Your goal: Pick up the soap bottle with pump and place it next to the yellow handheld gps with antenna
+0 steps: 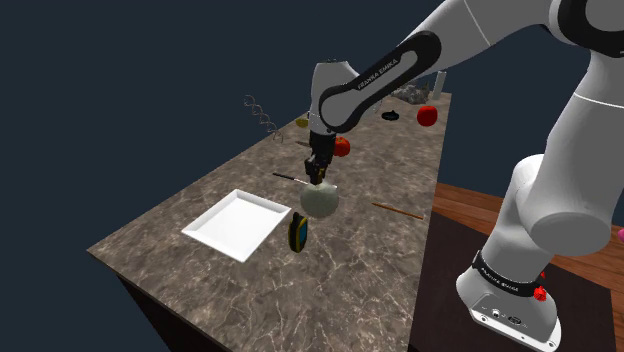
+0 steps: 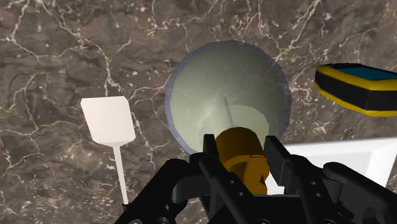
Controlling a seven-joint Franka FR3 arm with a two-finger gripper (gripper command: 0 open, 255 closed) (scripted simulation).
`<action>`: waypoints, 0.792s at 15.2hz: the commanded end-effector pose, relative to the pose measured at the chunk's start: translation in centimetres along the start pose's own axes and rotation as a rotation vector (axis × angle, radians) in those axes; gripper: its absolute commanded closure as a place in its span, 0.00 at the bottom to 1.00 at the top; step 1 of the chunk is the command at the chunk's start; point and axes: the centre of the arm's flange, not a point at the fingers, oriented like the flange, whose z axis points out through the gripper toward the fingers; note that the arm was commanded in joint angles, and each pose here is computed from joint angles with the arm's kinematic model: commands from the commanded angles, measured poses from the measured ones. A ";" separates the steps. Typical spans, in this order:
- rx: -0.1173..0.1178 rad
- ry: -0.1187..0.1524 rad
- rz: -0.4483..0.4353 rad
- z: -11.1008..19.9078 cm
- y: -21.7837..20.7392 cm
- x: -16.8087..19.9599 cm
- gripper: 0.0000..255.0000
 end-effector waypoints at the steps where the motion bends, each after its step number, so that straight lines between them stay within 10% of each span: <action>1: 0.000 0.001 0.000 0.8 0.1 0.0 1.00; 8: 0.000 0.001 0.000 0.8 0.1 0.0 1.00; 9: 0.000 0.001 0.000 0.8 0.1 0.0 0.00; 12: 0.000 0.001 0.000 0.8 0.1 0.0 0.00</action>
